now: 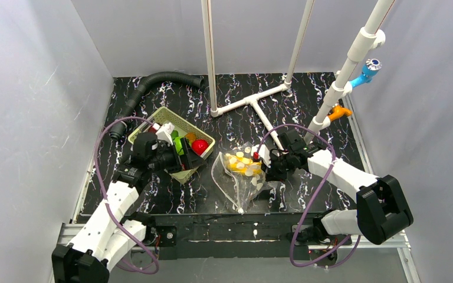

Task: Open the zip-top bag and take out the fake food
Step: Pick up the fake fruit from the zipper food storage bag.

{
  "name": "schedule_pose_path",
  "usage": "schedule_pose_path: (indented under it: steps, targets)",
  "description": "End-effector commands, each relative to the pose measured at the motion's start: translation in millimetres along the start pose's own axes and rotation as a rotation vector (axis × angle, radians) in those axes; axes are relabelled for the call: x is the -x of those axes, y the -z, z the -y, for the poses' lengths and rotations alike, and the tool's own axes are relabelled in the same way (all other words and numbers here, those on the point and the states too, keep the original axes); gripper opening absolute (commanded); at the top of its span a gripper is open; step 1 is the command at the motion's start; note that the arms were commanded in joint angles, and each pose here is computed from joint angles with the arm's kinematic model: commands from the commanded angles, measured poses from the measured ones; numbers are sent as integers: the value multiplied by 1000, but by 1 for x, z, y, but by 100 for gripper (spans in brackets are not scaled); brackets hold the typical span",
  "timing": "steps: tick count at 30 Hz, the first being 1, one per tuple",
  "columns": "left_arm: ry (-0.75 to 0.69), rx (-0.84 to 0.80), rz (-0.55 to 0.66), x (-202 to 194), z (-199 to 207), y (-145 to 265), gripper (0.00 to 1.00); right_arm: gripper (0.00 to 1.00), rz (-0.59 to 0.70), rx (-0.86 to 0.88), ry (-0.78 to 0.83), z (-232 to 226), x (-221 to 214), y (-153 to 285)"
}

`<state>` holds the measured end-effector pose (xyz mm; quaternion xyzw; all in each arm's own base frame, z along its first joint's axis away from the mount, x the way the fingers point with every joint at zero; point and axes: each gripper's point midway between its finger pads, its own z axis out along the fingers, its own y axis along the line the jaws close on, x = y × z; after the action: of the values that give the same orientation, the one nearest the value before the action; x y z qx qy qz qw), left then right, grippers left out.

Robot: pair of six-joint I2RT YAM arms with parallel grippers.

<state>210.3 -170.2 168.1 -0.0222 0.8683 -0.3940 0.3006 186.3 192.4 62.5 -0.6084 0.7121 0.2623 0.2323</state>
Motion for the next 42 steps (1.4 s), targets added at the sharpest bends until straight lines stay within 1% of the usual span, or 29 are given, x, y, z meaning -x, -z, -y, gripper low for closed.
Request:
schedule_pose_path:
  steps: [1,17,32,42]
  targets:
    - [-29,-2,-31,-16,4,-3,98,2,31,6,19,1,11,7]
    - [-59,-54,-88,-51,10,-18,98,2,30,11,19,0,11,6]
    - [-56,-74,-128,-75,4,-31,98,2,33,24,16,-3,10,6]
    - [-63,-63,-159,-85,1,-37,98,2,35,30,18,-4,11,6]
